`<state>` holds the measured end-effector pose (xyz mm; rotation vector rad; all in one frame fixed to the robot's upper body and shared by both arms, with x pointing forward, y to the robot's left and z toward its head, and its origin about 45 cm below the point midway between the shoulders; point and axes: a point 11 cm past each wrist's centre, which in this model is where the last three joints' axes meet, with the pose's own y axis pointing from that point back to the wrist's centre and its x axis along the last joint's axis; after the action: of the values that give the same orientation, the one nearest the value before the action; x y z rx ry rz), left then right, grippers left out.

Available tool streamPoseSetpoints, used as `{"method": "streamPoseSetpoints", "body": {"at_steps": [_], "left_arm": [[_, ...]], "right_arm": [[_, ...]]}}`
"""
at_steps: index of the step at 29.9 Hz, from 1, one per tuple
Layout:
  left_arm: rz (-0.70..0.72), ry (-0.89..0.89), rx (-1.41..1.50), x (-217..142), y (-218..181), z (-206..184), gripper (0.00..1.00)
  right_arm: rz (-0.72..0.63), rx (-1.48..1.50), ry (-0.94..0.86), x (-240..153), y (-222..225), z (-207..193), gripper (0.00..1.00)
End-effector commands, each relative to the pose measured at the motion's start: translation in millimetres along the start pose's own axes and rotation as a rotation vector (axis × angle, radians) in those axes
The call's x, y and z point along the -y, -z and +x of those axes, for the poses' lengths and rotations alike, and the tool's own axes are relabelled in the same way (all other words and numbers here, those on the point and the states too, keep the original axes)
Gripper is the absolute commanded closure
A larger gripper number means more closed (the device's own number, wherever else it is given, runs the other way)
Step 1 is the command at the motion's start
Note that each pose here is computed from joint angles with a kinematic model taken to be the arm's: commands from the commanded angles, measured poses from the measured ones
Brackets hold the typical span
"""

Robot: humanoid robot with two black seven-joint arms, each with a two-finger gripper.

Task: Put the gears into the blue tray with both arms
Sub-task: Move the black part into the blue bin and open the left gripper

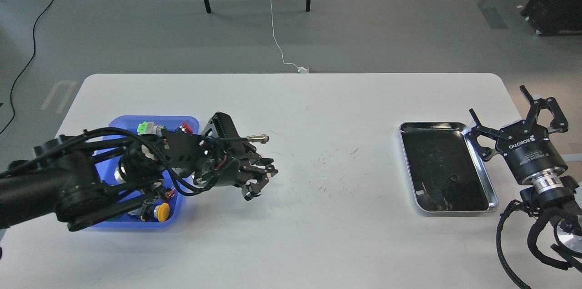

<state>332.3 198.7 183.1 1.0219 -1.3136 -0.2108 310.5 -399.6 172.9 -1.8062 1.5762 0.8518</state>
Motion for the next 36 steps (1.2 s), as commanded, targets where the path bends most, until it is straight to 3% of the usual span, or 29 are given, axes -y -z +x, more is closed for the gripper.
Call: {"method": "streamPoseSetpoints", "body": {"at_steps": [1, 7, 10, 15, 20, 23, 28, 36], "left_arm": [[0.106, 0.020, -0.015, -49, 45, -35, 0.89], [0.281, 0.170, -0.112, -100, 106, -107, 0.87], [0.303, 0.224, -0.172, -107, 111, -149, 0.87], [0.335, 0.258, -0.214, -103, 113, -185, 0.84], [0.336, 0.264, -0.223, -96, 112, -189, 0.68], [0.336, 0.257, -0.221, -96, 113, -188, 0.45], [0.346, 0.130, -0.354, -97, 120, -168, 0.28], [0.363, -0.200, -0.624, -120, 158, -101, 0.11]], "right_arm": [[0.000, 0.002, 0.005, 1, 0, -2, 0.02], [0.002, -0.005, 0.023, 6, 2, -7, 0.02], [0.002, -0.005, 0.027, 6, 2, -8, 0.02], [0.002, -0.030, 0.022, 4, 11, -6, 0.02], [-0.001, -0.046, 0.021, 2, 17, -7, 0.02], [-0.002, -0.057, 0.024, 2, 21, -7, 0.02], [0.018, -0.121, 0.037, 6, 49, -13, 0.02], [0.067, -0.358, 0.150, 32, 126, -59, 0.02]]}}
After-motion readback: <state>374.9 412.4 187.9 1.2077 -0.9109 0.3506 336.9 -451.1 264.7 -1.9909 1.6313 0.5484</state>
